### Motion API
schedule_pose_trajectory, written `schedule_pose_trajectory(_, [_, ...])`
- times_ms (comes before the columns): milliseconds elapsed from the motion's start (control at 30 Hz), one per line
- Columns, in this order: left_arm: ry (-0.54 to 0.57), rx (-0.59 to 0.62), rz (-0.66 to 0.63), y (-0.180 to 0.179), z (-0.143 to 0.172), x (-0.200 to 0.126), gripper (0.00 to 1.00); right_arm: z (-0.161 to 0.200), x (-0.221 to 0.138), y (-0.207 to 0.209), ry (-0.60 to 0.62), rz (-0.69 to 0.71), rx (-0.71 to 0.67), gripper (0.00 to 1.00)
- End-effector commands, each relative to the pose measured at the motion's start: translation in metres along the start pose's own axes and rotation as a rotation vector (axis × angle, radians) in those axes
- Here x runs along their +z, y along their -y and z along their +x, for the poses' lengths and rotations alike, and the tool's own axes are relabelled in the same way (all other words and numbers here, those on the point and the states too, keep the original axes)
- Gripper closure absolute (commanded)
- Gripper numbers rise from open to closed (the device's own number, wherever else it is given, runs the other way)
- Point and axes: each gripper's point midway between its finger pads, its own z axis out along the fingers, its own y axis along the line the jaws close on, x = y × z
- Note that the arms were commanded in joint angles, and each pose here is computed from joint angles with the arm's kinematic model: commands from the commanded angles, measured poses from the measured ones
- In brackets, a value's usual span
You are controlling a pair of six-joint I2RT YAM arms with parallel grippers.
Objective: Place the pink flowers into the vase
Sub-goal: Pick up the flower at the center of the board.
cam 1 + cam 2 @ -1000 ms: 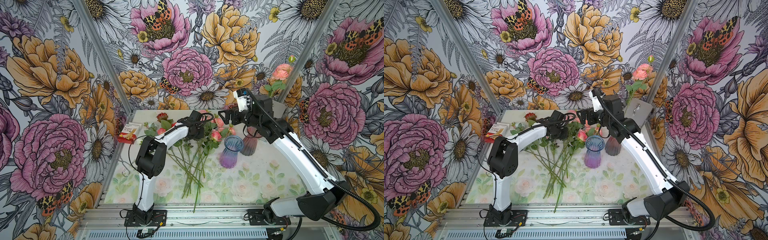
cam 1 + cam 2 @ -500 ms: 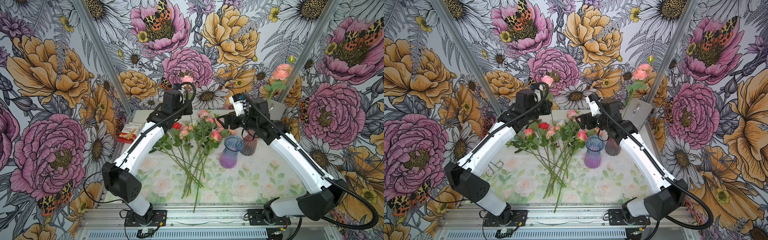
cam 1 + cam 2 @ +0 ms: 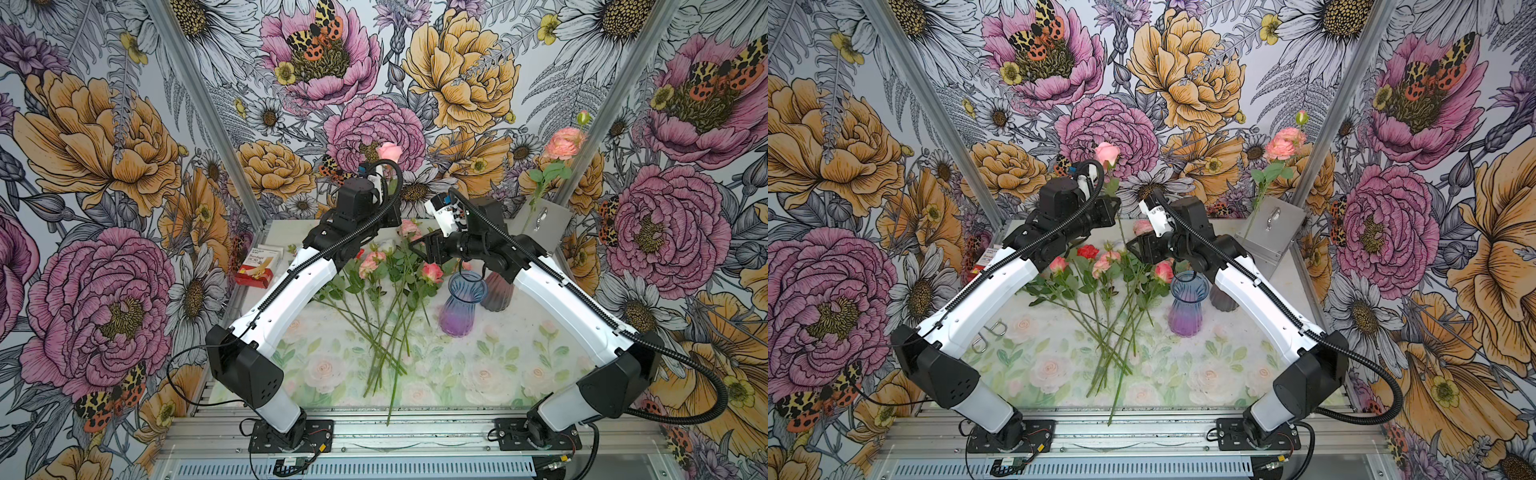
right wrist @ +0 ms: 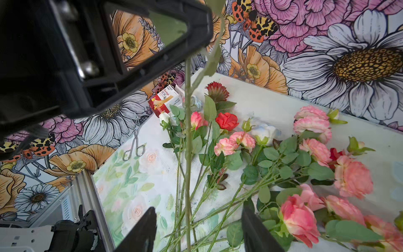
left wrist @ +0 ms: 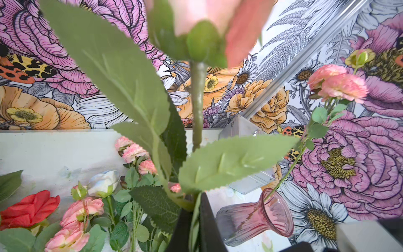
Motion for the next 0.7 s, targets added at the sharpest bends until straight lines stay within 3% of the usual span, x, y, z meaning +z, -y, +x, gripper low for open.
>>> schedule_pose_trajectory(0, [0.039,-0.027,0.026,0.009,-0.008,-0.011,0.98,-0.025,-0.004,-0.015,0.071,-0.052,-0.004,0.41])
schedule_pose_trajectory(333, [0.028,-0.048,0.058,0.019,-0.001,-0.003,0.99,-0.035,0.005,-0.021,0.085,-0.086,0.006,0.44])
schedule_pose_trajectory(567, [0.03,-0.066,0.08,0.023,-0.002,-0.004,0.98,-0.038,0.013,-0.016,0.082,-0.073,0.01,0.52])
schedule_pose_trajectory(667, [0.025,-0.067,0.083,0.024,0.0,-0.004,0.98,-0.04,0.014,-0.015,0.085,-0.071,0.014,0.6])
